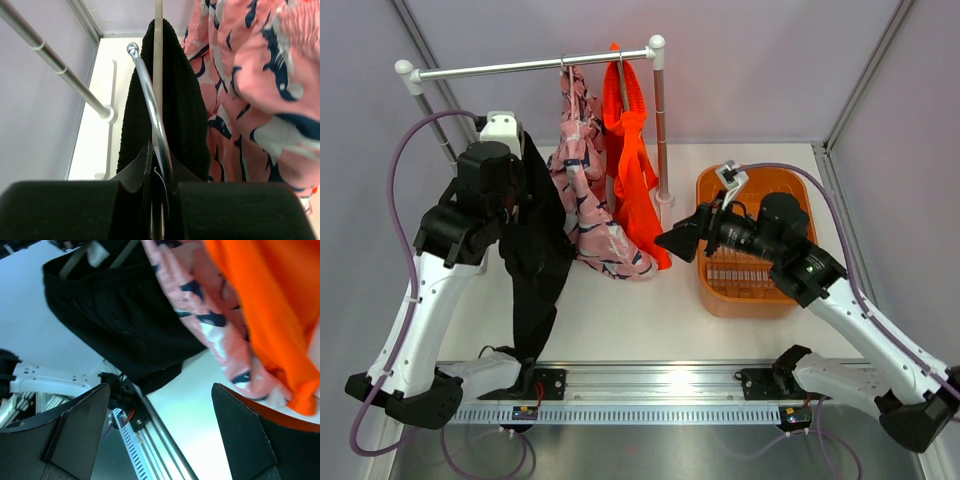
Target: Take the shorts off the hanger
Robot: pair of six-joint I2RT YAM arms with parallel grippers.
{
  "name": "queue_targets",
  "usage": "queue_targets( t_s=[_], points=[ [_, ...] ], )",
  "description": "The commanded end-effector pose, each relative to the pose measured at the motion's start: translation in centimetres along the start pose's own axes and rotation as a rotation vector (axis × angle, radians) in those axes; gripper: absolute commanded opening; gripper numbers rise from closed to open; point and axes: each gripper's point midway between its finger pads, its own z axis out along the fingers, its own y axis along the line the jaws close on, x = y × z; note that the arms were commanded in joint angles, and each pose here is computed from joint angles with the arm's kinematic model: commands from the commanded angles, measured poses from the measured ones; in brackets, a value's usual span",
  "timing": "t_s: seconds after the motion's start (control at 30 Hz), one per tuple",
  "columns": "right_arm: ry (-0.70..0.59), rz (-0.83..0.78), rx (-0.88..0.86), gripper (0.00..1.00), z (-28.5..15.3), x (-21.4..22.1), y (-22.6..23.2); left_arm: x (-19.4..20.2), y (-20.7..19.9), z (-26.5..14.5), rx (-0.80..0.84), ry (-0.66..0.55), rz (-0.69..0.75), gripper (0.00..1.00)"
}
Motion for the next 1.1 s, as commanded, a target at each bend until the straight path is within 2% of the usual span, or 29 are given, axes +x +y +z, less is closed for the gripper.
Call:
queue_targets(
  t_s=[0.0,0.1,0.37,0.4,0.47,0.6,0.73,1.07],
  points=[
    [-0.015,-0.122,-0.080,0.92,2.0,-1.2,4.0,-0.9,-0.1,-1.2,0.032,-0.057,-0.045,0.00],
    [-0.001,-0.191,-0.110,0.92,4.6,-1.4,6.5,-0.2,-0.5,-1.7,0.065,-0.047,-0.049,0.00],
    [0.074,-0.164,-0.095,0.91,13.1,-0.4,6.9,2.2,-0.5,-2.9,0.095,-0.017,-0.053,0.00],
    [0.067,-0.173,-0.108,0.90,13.8,-1.3,7.8,2.4,-0.4,-3.0,0.098,-0.014,-0.052,0.00],
    [0.125,-0.166,-0.096,0.89,16.5,0.6,7.5,2.6,-0.4,-3.3,0.107,-0.014,-0.053,0.00],
    [0.154,-0.135,-0.106,0.88,19.7,1.1,8.2,3.3,-0.3,-3.7,0.111,-0.003,-0.041,0.00],
    [0.171,-0.102,-0.046,0.86,22.8,2.7,6.7,3.5,-0.3,-4.2,0.130,-0.003,-0.043,0.00],
    [0.087,-0.047,0.133,0.85,27.7,2.7,2.4,4.5,0.0,-5.6,0.161,0.005,-0.034,0.00]
  ],
)
